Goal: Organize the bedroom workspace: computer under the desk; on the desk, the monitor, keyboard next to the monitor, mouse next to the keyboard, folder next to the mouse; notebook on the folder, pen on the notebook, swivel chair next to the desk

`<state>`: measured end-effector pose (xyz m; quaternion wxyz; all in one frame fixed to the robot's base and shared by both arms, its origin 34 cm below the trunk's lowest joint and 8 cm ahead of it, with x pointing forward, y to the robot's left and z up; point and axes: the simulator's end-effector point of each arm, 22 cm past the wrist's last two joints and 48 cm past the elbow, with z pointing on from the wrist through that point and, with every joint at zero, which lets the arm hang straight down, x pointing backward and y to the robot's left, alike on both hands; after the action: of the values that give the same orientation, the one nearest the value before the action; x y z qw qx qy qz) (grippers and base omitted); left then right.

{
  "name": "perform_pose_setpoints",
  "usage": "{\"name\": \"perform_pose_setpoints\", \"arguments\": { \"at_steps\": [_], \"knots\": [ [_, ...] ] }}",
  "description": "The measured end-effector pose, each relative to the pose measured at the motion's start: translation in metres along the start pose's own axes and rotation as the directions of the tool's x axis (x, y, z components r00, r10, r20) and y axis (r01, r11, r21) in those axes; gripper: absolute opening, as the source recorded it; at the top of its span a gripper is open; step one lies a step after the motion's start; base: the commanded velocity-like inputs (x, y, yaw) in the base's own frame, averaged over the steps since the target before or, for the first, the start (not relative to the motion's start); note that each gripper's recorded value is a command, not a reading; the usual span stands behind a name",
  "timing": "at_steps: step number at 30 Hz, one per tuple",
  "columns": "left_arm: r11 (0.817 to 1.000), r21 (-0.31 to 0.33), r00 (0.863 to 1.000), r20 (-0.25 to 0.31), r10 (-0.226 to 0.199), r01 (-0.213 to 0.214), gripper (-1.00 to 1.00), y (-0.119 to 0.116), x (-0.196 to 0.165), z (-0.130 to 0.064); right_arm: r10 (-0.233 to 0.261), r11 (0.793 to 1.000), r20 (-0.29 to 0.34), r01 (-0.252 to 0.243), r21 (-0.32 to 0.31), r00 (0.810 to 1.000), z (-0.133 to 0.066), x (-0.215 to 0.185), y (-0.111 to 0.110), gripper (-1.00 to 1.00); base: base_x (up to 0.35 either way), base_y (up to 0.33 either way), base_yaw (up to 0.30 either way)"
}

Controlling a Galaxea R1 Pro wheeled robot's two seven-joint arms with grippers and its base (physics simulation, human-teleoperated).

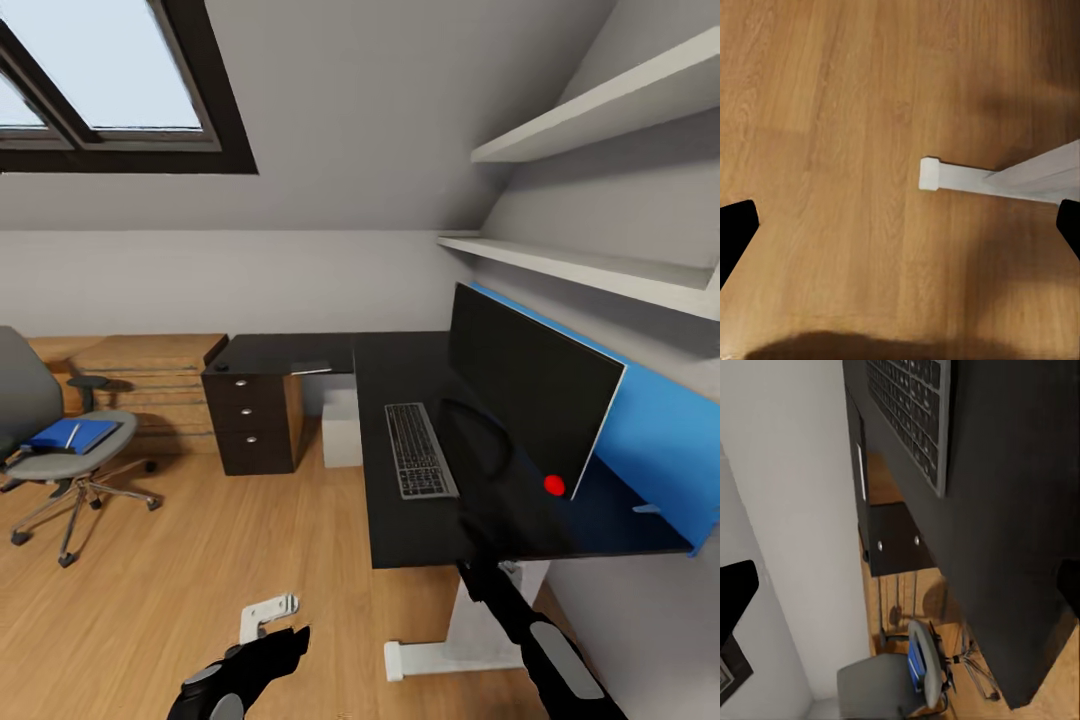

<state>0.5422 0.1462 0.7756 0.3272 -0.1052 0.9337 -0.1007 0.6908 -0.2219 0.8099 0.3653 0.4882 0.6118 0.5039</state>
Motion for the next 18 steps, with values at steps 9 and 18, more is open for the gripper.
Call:
{"name": "perform_pose_setpoints", "arguments": {
  "at_steps": [9,18],
  "knots": [
    [0.995,-0.1,0.991,-0.133,0.002,-0.015,1.0,0.042,0.058,0.024,-0.125,0.98,-0.042,0.13,0.151,0.991,-0.008,0.007,-0.05,1.0,-0.336,0.007,0.0],
    [0.96,-0.264,0.98,-0.192,0.046,-0.097,1.0,0.11,0.123,0.044,-0.537,0.712,-0.282,0.606,0.354,0.795,-0.053,0.014,-0.163,1.0,-0.192,0.22,0.0]
  ]
}}
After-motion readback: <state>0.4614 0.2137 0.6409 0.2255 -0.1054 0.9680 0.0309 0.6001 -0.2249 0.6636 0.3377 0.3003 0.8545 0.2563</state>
